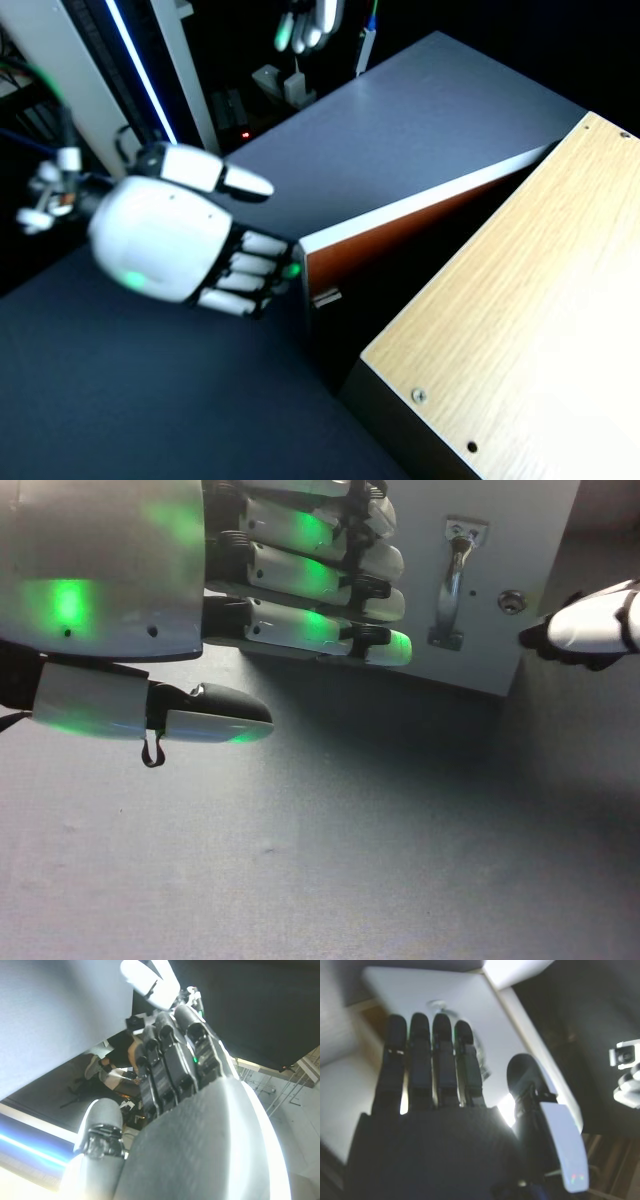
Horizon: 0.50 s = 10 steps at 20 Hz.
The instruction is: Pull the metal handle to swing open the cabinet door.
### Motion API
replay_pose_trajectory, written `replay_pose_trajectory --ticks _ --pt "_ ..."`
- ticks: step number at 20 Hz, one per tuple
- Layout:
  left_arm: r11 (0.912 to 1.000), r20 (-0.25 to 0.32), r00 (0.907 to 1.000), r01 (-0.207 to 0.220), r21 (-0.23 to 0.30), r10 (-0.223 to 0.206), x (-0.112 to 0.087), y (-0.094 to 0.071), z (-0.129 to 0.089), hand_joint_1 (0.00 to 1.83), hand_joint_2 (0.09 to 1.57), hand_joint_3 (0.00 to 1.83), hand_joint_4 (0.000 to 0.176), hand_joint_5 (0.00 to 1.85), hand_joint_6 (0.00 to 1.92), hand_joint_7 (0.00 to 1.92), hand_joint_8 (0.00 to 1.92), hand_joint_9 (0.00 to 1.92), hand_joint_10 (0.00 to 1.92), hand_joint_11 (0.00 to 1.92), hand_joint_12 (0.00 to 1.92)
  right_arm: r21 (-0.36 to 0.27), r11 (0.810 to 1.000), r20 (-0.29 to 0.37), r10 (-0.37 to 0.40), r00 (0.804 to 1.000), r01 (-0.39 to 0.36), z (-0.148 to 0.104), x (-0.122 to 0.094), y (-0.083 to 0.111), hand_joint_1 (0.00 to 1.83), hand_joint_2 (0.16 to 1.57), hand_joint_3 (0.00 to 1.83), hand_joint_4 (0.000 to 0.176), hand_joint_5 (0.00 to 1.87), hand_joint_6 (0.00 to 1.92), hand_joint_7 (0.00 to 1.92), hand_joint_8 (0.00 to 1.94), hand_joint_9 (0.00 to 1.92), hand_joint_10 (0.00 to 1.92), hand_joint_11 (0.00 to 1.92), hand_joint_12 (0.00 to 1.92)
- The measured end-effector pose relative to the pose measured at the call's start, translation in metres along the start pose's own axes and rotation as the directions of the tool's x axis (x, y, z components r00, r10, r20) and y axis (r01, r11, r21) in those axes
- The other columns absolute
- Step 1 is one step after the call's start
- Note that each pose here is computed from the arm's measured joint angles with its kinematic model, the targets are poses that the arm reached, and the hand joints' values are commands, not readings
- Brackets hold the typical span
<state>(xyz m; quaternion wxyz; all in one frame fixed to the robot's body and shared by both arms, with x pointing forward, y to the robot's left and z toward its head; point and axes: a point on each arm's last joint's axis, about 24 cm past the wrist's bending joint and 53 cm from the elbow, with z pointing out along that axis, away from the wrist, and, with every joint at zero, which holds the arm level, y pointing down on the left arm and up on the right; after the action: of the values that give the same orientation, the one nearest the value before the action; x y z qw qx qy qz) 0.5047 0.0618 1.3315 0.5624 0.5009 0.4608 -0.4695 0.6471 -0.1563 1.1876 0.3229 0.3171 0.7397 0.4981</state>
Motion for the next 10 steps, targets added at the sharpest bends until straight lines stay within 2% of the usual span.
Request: replay_pose_trajectory --ticks 4,10 --pt "1.0 0.0 1.0 0.0 -0.001 0.0 0.0 0.0 0.0 0.0 1.57 0.05 0.0 0.43 0.0 0.47 0.0 0.44 0.0 0.09 0.73 0.004 0.999 0.02 -0.043 0.999 0.043 -0.01 -0.008 -0.001 0.0 1.57 0.02 0.0 0.41 0.0 0.41 0.0 0.37 0.0 0.0 0.97" --pt "1.0 0.0 1.0 0.0 0.0 0.0 0.0 0.0 0.0 0.0 1.57 0.05 0.0 0.43 0.0 0.48 0.0 0.44 0.0 0.09 0.73 0.022 0.992 0.085 -0.123 0.989 0.122 -0.033 -0.036 -0.004 0.0 1.57 0.03 0.0 0.4 0.0 0.4 0.0 0.36 0.0 0.0 0.94"
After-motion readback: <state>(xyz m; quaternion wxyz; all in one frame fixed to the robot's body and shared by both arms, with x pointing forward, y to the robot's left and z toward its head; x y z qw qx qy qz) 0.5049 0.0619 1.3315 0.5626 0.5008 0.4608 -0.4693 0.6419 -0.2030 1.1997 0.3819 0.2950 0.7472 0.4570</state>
